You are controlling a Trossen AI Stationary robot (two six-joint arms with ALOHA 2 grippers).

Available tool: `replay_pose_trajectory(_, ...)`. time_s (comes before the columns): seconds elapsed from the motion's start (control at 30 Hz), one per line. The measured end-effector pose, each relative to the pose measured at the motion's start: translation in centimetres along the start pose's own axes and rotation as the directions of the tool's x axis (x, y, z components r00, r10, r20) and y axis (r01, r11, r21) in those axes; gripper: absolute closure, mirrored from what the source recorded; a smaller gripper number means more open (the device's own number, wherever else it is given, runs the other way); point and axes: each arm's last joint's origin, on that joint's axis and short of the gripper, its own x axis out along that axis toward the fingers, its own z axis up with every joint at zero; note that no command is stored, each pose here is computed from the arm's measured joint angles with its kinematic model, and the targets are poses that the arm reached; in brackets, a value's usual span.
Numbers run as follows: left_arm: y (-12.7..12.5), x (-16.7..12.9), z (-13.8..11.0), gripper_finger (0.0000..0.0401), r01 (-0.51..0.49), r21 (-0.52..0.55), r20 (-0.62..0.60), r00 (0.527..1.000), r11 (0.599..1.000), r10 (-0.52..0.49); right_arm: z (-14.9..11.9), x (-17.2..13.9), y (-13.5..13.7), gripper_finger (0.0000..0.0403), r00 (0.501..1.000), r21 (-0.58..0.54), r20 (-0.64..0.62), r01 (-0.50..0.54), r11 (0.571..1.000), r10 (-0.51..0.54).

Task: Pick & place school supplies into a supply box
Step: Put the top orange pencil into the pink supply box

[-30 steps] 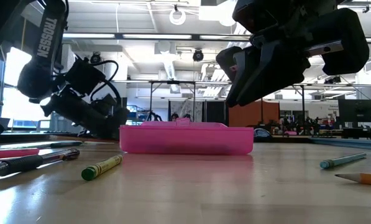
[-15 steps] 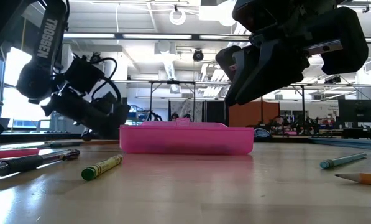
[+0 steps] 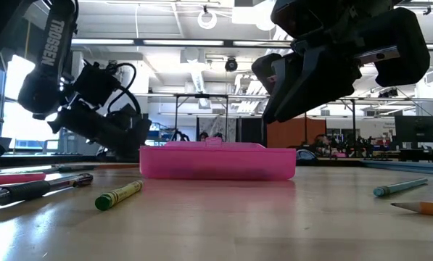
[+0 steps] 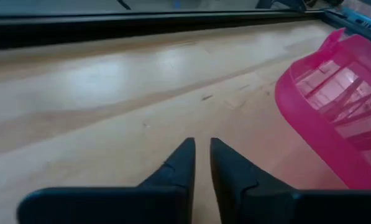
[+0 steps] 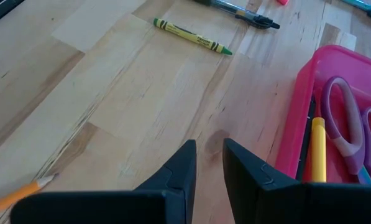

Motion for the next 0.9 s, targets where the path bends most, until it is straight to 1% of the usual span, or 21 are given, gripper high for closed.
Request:
replay_pose_trajectory(0.1,0.2,-1.0,0.4,0.03,0.001,0.025,0.019,1.0,1.0,-0.001,0.0,0.0,0.0,0.0345,1.0,0.001,0.0,0.0,1.0,0.0)
replay_pose_trajectory(0.23,0.7,-3.2,0.7,0.0291,0.011,0.003,0.046,0.999,1.0,-0.011,0.0,0.0,0.0,0.0345,1.0,0.029,-0.001,-0.001,1.0,0.001)
replay_pose_trajectory(0.3,1.0,-4.3,0.5,0.029,0.032,-0.02,0.028,0.999,0.999,-0.031,0.0,0.0,0.0,0.0345,1.0,0.034,0.0,-0.002,0.999,0.002)
replay_pose_trajectory(0.37,1.4,-5.3,-0.2,0.0289,0.04,-0.028,-0.028,0.999,0.999,-0.041,0.0,0.0,0.0,0.0345,1.0,0.034,0.001,-0.006,0.999,0.006)
replay_pose_trajectory(0.47,1.2,-5.6,-1.5,0.0289,0.051,0.014,-0.169,0.984,0.999,-0.048,0.0,0.0,0.0,0.0346,1.0,0.034,0.007,-0.015,0.999,0.015)
replay_pose_trajectory(0.5,1.0,-5.7,-1.8,0.0289,0.064,0.025,-0.191,0.98,0.998,-0.058,0.1,0.0,0.1,0.0346,1.0,0.031,0.01,-0.021,0.999,0.021)
replay_pose_trajectory(0.57,0.4,-5.6,-2.0,0.0288,0.065,0.057,-0.204,0.977,0.996,-0.053,0.1,0.0,0.1,0.0346,0.999,0.025,0.019,-0.029,0.999,0.028)
replay_pose_trajectory(0.7,-0.5,-5.7,-2.2,0.0288,0.038,0.154,-0.18,0.984,0.987,-0.01,0.3,0.0,0.1,0.0346,0.999,0.022,0.036,-0.039,0.999,0.039)
replay_pose_trajectory(0.8,-0.7,-5.4,-1.9,0.0288,0.017,0.188,-0.164,0.986,0.982,0.015,0.3,0.0,0.1,0.0346,0.998,0.021,0.042,-0.039,0.999,0.039)
replay_pose_trajectory(0.9,-0.9,-5.0,-2.0,0.0288,-0.006,0.231,-0.207,0.977,0.973,0.055,0.4,0.0,0.1,0.0346,0.998,0.02,0.043,-0.039,0.999,0.039)
